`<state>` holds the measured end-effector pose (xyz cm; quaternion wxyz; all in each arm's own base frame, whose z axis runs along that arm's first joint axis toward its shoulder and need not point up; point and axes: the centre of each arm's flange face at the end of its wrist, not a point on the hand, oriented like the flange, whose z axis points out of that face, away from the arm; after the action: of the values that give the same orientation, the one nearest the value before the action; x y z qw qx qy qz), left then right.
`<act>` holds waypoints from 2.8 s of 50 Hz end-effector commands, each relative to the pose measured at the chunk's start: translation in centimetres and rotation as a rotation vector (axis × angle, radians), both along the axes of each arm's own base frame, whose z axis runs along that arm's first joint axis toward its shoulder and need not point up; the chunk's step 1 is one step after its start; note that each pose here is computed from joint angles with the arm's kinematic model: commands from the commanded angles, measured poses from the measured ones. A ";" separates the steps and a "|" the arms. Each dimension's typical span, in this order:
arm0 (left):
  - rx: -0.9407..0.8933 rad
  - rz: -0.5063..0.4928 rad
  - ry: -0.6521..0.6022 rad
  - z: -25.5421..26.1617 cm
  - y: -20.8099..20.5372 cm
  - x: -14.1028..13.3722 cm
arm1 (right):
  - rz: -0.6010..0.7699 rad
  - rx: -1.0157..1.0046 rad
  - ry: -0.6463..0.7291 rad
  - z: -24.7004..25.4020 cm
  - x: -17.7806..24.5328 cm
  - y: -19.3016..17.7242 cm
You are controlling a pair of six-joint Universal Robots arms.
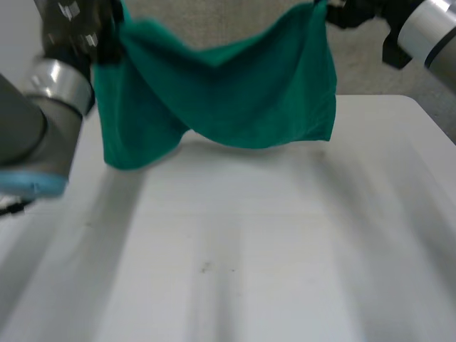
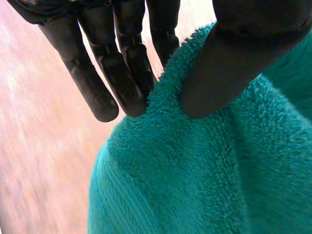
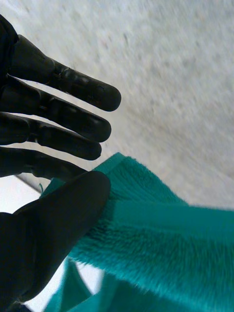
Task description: Fold the towel.
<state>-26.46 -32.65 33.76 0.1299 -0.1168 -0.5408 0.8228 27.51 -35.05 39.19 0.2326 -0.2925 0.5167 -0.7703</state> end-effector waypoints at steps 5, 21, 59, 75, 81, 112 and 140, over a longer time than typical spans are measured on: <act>0.482 -0.024 -0.200 -15.3 6.3 1.7 | 0.091 0.225 0.332 -13.3 -0.5 2.8; 0.581 -0.031 -0.236 -15.7 8.9 2.6 | 0.019 0.394 0.587 -18.3 -3.2 7.8; 0.506 -0.027 -0.199 -13.1 8.9 2.8 | -0.236 0.773 0.342 -25.5 0.0 15.0; 0.509 -0.022 -0.199 -13.2 8.8 2.9 | -0.293 0.712 0.344 -27.9 0.1 13.5; 0.509 -0.024 -0.200 -13.2 8.8 2.9 | -0.297 0.693 0.331 -27.8 0.1 13.2; 0.541 -0.011 -0.216 -13.8 9.3 3.4 | -0.449 0.385 0.299 -20.3 -3.2 8.6; 0.603 0.020 -0.526 -18.0 4.5 2.6 | -0.226 0.443 1.011 -20.3 -3.7 7.8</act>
<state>-22.42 -23.55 15.70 0.0439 -0.2335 -0.8054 0.5431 22.52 -22.96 19.96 -0.0584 -0.5178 0.7466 -0.4136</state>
